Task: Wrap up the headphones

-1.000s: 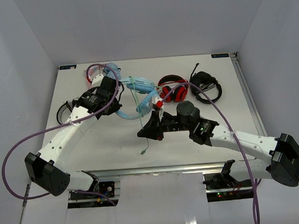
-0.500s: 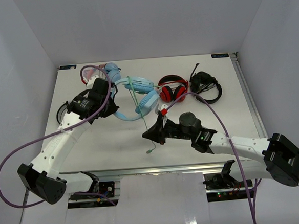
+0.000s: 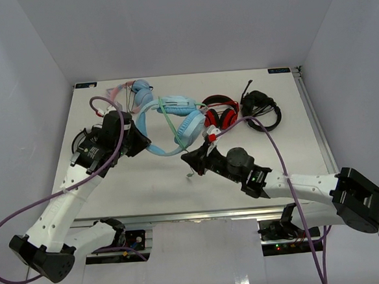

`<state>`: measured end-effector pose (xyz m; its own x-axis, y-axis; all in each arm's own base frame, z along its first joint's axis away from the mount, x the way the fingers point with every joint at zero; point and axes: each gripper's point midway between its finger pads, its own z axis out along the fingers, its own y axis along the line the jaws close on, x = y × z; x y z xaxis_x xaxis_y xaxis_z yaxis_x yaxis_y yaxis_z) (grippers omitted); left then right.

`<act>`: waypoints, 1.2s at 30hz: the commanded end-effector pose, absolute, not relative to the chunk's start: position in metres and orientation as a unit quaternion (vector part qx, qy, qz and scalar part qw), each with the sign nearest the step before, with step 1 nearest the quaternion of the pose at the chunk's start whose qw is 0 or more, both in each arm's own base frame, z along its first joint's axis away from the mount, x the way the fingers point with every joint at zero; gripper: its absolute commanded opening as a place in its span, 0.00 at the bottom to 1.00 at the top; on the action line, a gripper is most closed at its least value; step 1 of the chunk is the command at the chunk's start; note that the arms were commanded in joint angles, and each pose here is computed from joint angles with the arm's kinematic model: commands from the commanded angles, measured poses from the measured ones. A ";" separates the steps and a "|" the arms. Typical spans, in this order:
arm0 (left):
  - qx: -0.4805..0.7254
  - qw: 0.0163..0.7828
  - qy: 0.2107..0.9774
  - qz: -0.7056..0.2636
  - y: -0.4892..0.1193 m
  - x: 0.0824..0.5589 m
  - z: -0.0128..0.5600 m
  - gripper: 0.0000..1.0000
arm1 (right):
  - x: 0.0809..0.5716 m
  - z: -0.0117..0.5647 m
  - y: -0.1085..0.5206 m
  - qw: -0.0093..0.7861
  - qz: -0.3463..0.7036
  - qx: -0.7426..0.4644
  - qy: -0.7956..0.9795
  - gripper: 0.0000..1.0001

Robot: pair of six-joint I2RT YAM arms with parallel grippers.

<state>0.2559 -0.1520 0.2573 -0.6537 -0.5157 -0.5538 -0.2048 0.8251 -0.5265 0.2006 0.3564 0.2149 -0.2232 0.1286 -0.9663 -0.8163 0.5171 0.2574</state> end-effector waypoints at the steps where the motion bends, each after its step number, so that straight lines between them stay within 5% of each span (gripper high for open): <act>1: -0.206 0.373 0.839 -0.338 -0.178 0.247 0.299 0.00 | 0.231 0.223 0.336 0.622 0.387 -0.157 0.662 0.08; 36: -0.218 0.355 0.809 -0.414 -0.184 0.222 0.310 0.00 | 0.237 0.235 0.346 0.664 0.456 -0.066 0.589 0.13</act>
<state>0.2263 -0.1633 0.2603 -0.6576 -0.6158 -0.4341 -0.1822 0.6890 -0.7015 0.2298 0.3551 0.2238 -0.1843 0.4606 -0.8683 -0.7031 0.5555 0.4440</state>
